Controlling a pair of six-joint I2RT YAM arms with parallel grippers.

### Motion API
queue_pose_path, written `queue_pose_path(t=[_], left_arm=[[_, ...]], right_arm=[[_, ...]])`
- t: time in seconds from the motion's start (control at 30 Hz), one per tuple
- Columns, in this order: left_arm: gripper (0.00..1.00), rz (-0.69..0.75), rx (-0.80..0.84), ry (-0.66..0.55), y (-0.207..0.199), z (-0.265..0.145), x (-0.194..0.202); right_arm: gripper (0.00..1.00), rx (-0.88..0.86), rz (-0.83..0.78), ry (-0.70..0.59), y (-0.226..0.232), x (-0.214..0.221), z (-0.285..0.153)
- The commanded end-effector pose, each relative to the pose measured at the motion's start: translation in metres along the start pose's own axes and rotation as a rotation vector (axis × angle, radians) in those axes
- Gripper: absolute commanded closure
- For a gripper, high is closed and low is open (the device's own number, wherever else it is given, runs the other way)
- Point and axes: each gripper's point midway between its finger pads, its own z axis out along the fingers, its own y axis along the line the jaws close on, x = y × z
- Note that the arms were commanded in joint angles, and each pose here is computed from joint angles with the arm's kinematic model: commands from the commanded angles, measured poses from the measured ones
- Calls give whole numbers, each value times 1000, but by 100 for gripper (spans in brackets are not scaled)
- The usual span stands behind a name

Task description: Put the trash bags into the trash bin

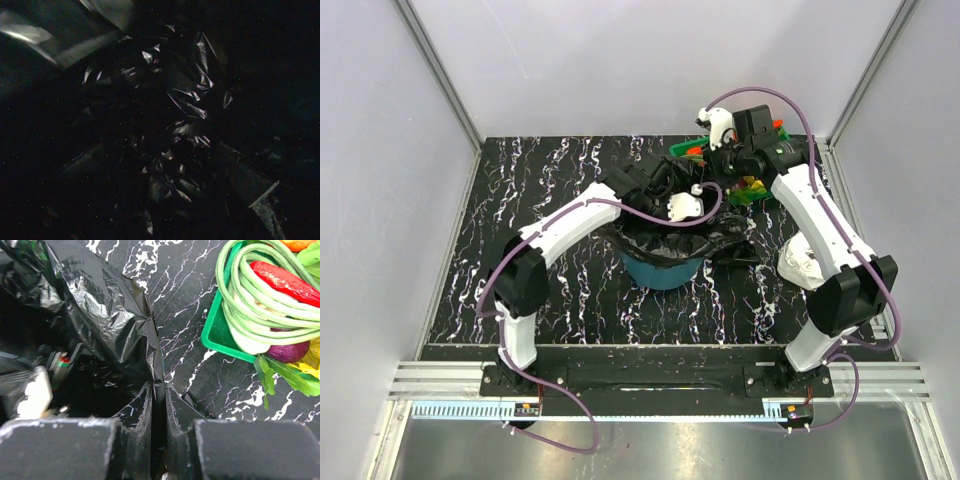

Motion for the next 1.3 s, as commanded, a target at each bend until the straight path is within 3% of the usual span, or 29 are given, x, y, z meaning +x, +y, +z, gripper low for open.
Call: queue_pose_path(t=[0.0,0.37,0.57,1.0,1.27], left_arm=[[1,15,-78,-161,13,-51,-42],[1,21,-110,-220,17,-76,-57],[1,26,-48,-265,0,-84,-62],[1,-2,-116,-491,2,-163,-107],[1,-12,-91,-462,1,-146,-99]], right_arm=[[99,79,8,-78,-12,-32,-7],[100,117,29,-86,-19,-42,-2],[100,129,27,-89,-21,-44,-2],[100,150,26,-74,-27,-41,4],[100,150,16,-84,-26,-44,1]])
